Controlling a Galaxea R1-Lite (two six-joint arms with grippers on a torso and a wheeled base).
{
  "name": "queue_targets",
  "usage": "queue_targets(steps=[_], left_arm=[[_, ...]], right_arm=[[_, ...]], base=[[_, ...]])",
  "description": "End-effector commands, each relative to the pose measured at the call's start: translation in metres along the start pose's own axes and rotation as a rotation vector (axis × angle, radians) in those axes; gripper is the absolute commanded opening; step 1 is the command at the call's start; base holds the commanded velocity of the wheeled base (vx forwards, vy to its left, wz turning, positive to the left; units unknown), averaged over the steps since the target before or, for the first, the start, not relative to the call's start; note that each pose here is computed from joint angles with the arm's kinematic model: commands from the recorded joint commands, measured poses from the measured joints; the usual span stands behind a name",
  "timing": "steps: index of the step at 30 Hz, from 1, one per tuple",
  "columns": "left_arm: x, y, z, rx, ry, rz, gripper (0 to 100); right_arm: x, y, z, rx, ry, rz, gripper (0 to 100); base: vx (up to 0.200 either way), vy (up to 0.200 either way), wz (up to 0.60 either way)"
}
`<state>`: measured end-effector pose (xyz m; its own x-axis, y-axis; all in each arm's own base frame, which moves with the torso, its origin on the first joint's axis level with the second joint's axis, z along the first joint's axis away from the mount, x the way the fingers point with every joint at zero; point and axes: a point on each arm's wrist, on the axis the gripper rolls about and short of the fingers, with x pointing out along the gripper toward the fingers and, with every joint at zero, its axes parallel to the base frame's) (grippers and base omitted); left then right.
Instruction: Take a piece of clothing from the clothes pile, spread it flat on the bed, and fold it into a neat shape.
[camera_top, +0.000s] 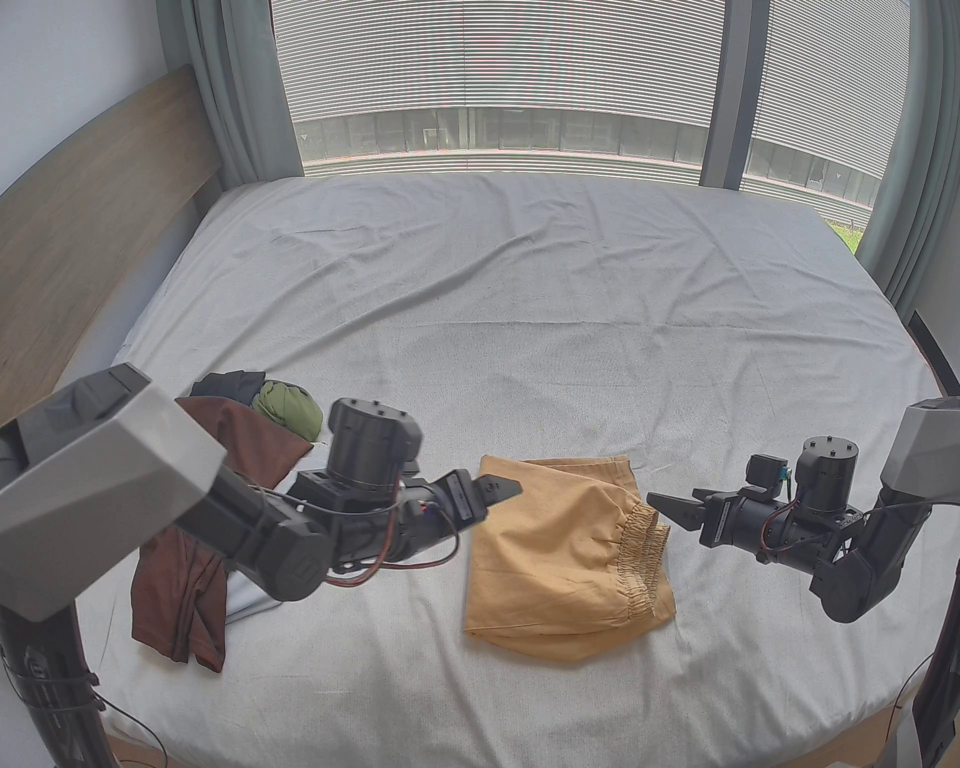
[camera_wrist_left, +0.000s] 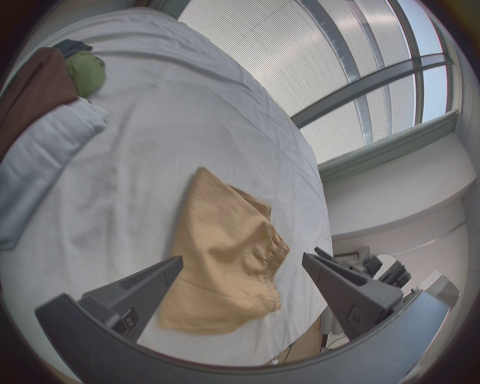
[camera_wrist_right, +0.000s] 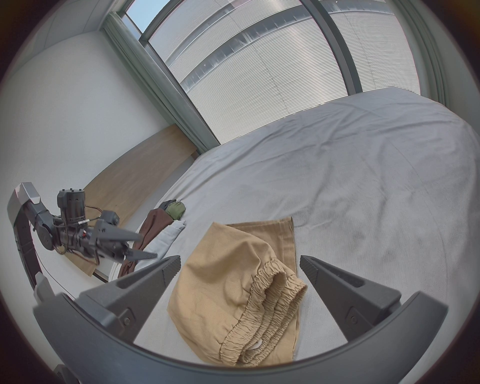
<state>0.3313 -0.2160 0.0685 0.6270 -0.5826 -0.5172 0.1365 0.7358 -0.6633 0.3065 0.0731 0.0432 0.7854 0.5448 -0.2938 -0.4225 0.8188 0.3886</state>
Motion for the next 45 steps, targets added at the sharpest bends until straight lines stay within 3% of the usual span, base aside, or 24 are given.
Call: queue_targets(steps=[1,8,13,18,26,37,45], left_arm=[[-0.045,0.017,0.023,-0.032,-0.124,-0.014,100],[-0.082,0.032,0.031,-0.053,-0.186,-0.022,100],[-0.119,0.056,0.035,-0.048,-0.246,-0.036,100],[-0.146,0.072,0.029,0.016,-0.258,-0.031,100],[-0.143,0.081,0.023,0.089,-0.249,-0.011,100],[-0.124,0.102,0.018,0.119,-0.248,0.014,100],[-0.122,0.105,0.013,0.130,-0.271,-0.011,100]], right_arm=[[0.004,-0.007,-0.015,0.017,0.055,-0.020,100],[0.007,-0.004,-0.021,0.017,0.078,-0.009,100],[0.005,0.001,-0.025,0.018,0.097,0.002,100],[0.004,-0.001,-0.028,0.023,0.109,-0.006,100],[0.004,-0.013,-0.055,0.074,0.253,-0.062,100],[0.018,-0.029,-0.077,0.113,0.311,-0.092,100],[0.031,-0.036,-0.087,0.174,0.328,-0.101,100]], base=[[0.000,0.000,0.00],[0.000,0.000,0.00],[0.000,0.000,0.00],[0.000,0.000,0.00],[0.000,0.000,0.00],[0.000,0.000,0.00],[0.000,0.000,0.00]])
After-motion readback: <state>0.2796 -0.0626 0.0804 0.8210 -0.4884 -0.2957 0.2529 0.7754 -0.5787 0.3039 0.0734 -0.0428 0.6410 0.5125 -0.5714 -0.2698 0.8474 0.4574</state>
